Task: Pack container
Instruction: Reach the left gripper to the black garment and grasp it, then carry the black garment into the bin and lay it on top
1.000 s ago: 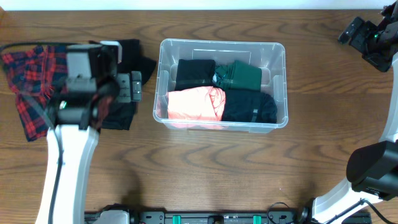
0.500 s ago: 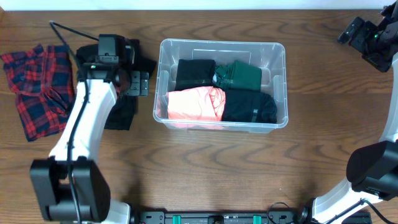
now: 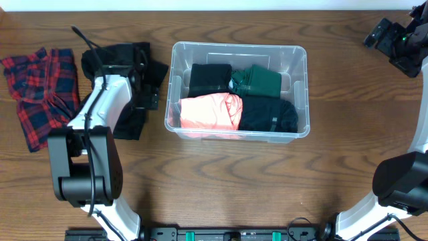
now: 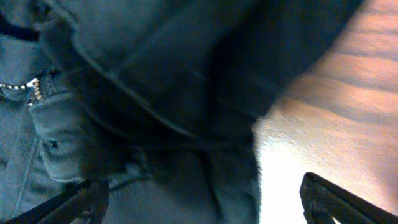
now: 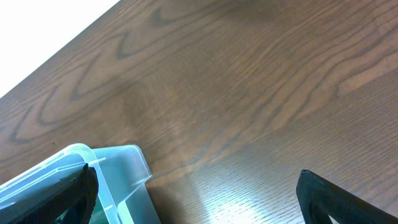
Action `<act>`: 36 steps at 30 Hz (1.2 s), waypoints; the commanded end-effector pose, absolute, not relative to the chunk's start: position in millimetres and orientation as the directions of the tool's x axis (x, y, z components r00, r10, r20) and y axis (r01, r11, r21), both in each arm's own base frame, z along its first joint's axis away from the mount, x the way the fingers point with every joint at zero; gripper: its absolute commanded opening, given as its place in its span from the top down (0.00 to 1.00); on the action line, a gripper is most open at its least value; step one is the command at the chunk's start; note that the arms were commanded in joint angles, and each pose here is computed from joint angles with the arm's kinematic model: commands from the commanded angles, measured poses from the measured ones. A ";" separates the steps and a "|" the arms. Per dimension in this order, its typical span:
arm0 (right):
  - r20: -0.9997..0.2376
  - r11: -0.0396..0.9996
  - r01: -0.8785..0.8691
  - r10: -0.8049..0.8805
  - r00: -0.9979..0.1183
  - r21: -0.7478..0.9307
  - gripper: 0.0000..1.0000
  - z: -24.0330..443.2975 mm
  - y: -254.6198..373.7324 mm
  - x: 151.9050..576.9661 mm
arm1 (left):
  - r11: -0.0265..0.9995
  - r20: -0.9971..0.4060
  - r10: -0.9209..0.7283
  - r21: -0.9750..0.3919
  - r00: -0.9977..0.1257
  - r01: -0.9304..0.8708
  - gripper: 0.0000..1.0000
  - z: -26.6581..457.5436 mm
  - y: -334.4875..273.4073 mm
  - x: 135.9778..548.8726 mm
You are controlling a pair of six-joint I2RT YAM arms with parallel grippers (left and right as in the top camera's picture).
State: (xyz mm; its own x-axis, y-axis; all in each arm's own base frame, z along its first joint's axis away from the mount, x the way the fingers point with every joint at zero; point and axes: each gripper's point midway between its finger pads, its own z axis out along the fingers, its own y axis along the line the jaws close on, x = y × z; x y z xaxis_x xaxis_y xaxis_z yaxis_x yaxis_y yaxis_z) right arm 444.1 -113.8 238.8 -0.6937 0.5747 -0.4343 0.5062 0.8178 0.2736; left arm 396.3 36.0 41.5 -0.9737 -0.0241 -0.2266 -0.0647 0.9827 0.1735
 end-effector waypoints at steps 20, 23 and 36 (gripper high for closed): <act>-0.426 0.810 0.514 0.585 -0.690 0.280 0.01 236.6 -113.7 445.9 | 0.972 -0.211 -0.099 0.189 -0.972 -0.140 0.94 -4.7 61.7 411.0; -0.426 0.810 0.514 0.585 -0.690 0.280 0.01 236.6 -113.7 445.9 | 0.972 -0.218 -0.098 0.188 -0.971 -0.141 0.94 1.2 61.7 410.8; -0.426 0.810 0.514 0.585 -0.690 0.280 0.01 236.6 -113.7 445.9 | 0.966 -0.506 0.097 0.254 -0.857 -0.041 0.94 187.9 63.5 427.6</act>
State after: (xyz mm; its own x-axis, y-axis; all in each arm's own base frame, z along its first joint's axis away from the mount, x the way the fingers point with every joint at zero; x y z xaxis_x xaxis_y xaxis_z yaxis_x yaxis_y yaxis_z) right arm 444.1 -113.8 238.8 -0.6935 0.5746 -0.4346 0.5061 0.8179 0.2737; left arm 404.5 60.3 89.9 -0.9567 0.0068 -0.2910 -0.0572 0.9758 0.2111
